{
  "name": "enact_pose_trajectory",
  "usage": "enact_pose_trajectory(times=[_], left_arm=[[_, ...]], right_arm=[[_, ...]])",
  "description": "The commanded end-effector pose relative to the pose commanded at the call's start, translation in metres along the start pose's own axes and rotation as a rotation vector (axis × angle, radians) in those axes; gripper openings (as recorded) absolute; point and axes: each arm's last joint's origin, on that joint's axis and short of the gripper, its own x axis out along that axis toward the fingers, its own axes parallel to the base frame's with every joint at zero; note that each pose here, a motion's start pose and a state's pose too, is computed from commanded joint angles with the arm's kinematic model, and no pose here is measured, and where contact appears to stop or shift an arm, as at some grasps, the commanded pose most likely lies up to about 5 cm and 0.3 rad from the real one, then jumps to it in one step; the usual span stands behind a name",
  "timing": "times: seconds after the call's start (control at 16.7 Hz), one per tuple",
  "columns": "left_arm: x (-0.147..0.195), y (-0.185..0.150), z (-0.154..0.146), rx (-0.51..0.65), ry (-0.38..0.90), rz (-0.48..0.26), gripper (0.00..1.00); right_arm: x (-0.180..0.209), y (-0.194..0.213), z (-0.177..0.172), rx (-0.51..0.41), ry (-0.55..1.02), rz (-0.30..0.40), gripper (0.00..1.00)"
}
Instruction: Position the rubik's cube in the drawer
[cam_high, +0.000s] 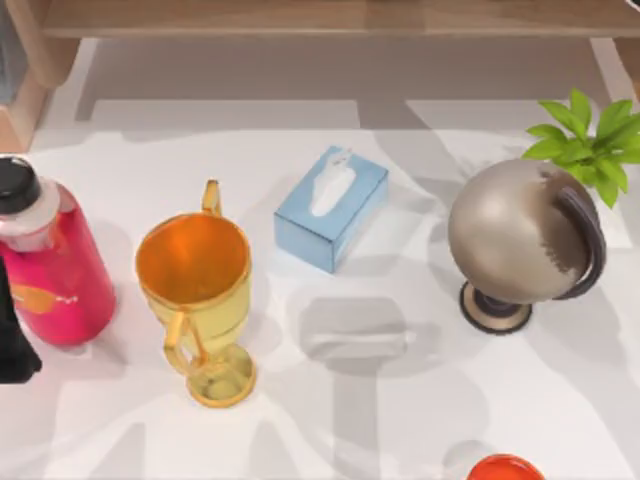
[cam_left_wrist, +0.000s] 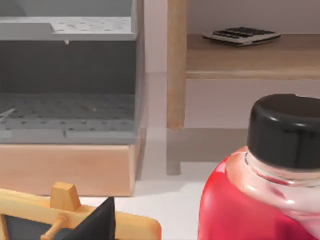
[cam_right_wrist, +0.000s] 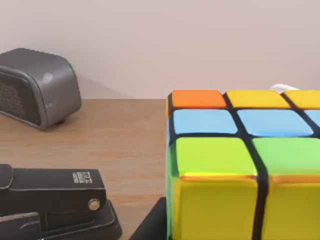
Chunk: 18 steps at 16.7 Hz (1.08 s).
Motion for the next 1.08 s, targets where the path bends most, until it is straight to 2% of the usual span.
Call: enact_pose_trajectory(times=[0.3,0.54,0.84,1.08], left_arm=[[0.0,0.0,0.0,0.0,0.0,0.0,1.0],[0.0,0.0,0.0,0.0,0.0,0.0,1.0],[0.0,0.0,0.0,0.0,0.0,0.0,1.0],[0.0,0.0,0.0,0.0,0.0,0.0,1.0]], right_arm=[[-0.003,-0.012,0.013,-0.018,0.011,-0.003,0.0],[-0.018,-0.049,0.043,-0.109,0.095,-0.014,0.0],[-0.041,-0.118,0.065,-0.277,0.332,-0.045,0.0],[-0.049,-0.181,0.057,-0.386,0.618,-0.075,0.0]])
